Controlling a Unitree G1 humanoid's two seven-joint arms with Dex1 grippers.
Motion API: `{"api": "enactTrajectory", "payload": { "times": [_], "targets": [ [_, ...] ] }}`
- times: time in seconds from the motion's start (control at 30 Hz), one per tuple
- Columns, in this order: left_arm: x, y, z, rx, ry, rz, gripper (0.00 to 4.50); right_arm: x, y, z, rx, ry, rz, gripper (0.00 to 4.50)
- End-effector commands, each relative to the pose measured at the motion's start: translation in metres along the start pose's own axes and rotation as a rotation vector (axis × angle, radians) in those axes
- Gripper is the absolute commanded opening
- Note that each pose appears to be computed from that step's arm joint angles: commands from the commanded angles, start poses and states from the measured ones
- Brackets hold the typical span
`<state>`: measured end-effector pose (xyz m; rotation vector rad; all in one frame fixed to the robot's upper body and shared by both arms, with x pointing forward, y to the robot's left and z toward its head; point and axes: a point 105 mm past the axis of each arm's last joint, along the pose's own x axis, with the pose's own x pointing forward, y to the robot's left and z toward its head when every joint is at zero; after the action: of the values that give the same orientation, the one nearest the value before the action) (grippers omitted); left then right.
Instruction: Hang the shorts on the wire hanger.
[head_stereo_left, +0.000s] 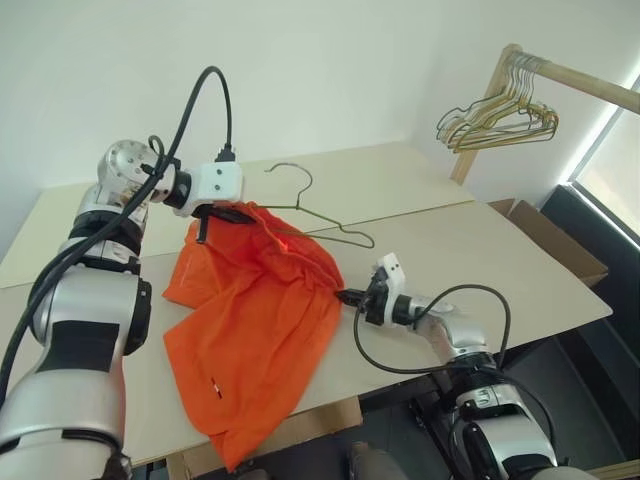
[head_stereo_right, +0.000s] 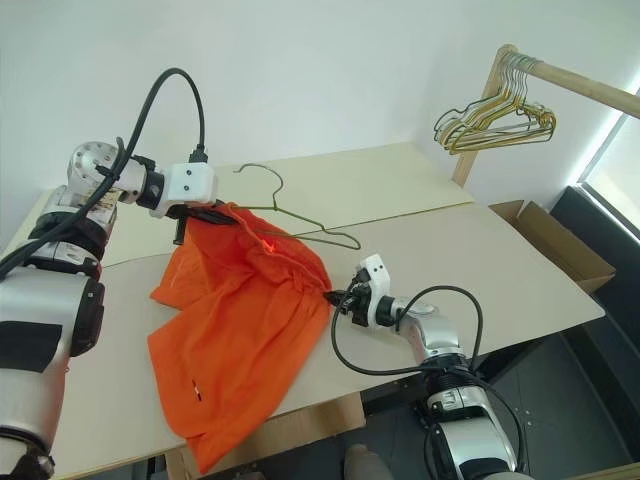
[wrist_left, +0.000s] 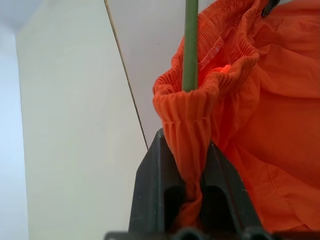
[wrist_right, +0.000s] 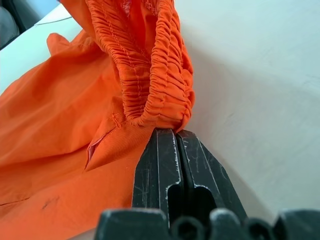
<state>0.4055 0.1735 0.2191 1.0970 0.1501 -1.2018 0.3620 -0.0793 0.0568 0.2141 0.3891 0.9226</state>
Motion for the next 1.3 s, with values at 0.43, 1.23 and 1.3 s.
{"api": "enactTrajectory", "payload": {
  "times": [0.43,1.23,1.3],
  "targets": [
    [-0.048,-0.001,0.007,0.053,-0.104,0.007,0.0,-0.071,-0.009,0.041,0.04,-0.022,0.042,0.03],
    [-0.055,-0.02,-0.003,0.17,-0.012,-0.097,0.0,-0.075,-0.012,0.028,0.146,0.147,0.103,0.03],
    [-0.054,-0.023,-0.006,0.183,0.008,-0.116,0.0,-0.075,-0.012,0.029,0.144,0.148,0.105,0.03]
  ]
}}
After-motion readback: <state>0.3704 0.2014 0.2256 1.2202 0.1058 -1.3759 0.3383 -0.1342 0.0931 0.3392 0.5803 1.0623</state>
